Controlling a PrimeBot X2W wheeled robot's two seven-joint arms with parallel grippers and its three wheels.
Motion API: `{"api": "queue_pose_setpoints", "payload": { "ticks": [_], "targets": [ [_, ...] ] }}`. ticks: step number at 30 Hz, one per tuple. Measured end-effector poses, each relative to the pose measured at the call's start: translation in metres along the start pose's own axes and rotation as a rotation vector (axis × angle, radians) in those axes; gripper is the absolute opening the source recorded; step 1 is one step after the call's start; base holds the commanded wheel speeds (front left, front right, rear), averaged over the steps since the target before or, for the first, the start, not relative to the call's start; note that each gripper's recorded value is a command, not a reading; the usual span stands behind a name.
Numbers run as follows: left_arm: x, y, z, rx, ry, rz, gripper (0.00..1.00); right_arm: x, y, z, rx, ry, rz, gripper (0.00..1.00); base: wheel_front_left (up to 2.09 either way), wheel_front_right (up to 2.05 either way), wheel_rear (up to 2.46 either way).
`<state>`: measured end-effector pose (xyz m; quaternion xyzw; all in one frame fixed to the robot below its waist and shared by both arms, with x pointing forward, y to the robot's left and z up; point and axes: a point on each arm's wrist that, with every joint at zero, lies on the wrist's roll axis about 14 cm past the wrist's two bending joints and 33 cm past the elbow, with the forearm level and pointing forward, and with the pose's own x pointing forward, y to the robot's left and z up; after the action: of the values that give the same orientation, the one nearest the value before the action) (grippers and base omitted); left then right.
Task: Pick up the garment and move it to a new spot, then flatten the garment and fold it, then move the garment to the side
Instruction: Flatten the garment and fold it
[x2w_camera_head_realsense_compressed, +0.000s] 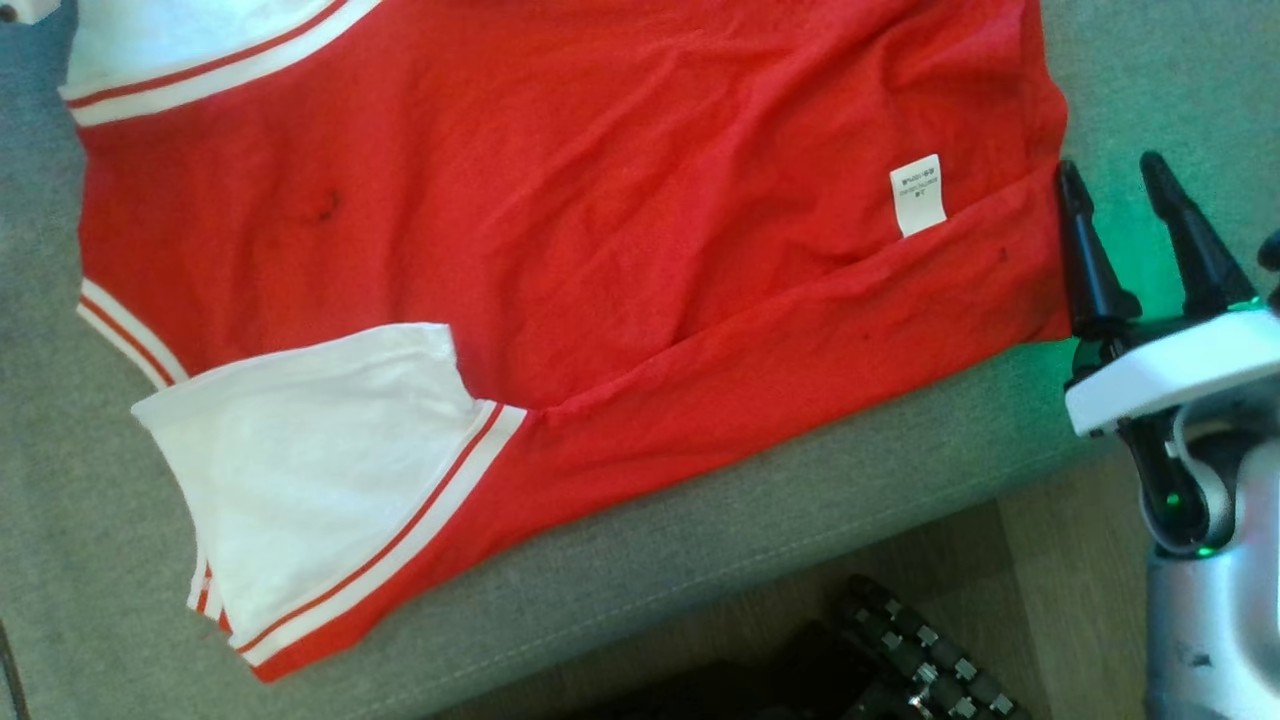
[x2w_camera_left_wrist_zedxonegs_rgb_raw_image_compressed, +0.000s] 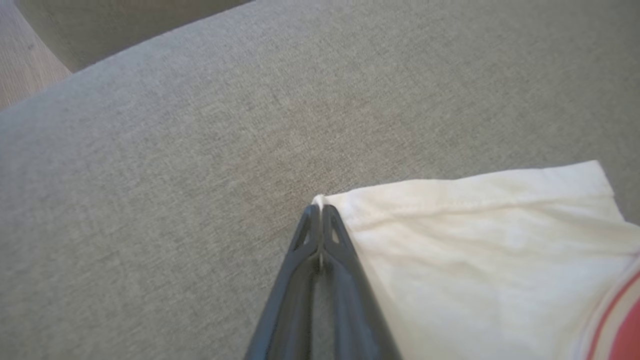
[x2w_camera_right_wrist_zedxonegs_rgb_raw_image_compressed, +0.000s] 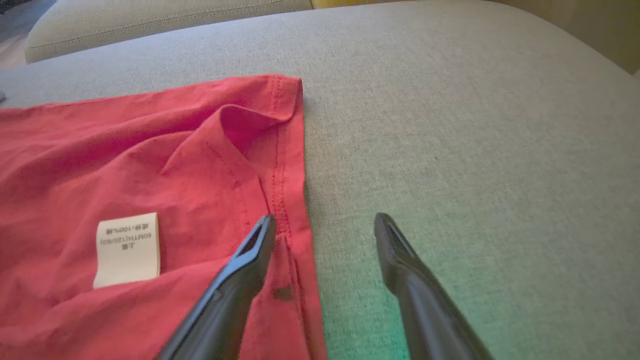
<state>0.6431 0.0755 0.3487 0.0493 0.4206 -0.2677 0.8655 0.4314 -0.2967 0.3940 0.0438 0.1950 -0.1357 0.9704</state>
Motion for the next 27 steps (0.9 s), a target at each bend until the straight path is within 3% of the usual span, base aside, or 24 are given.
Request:
{"api": "queue_pose_setpoints", "payload": {
  "ticks": [11,18,27],
  "targets": [
    [-0.004,-0.005,0.008,0.007,-0.105,-0.011,0.0,0.025,0.016,0.018,0.084,-0.04,0.047,1.0,0.0,0.0,0.0],
    [-0.016,-0.005,0.011,0.025,-0.128,-0.006,0.0,0.064,0.049,0.039,0.163,-0.01,0.135,1.0,0.0,0.0,0.0],
    [-0.027,-0.008,0.019,0.038,-0.207,-0.008,0.0,0.096,0.059,0.033,0.031,0.105,0.115,1.0,0.0,0.0,0.0]
  ]
}}
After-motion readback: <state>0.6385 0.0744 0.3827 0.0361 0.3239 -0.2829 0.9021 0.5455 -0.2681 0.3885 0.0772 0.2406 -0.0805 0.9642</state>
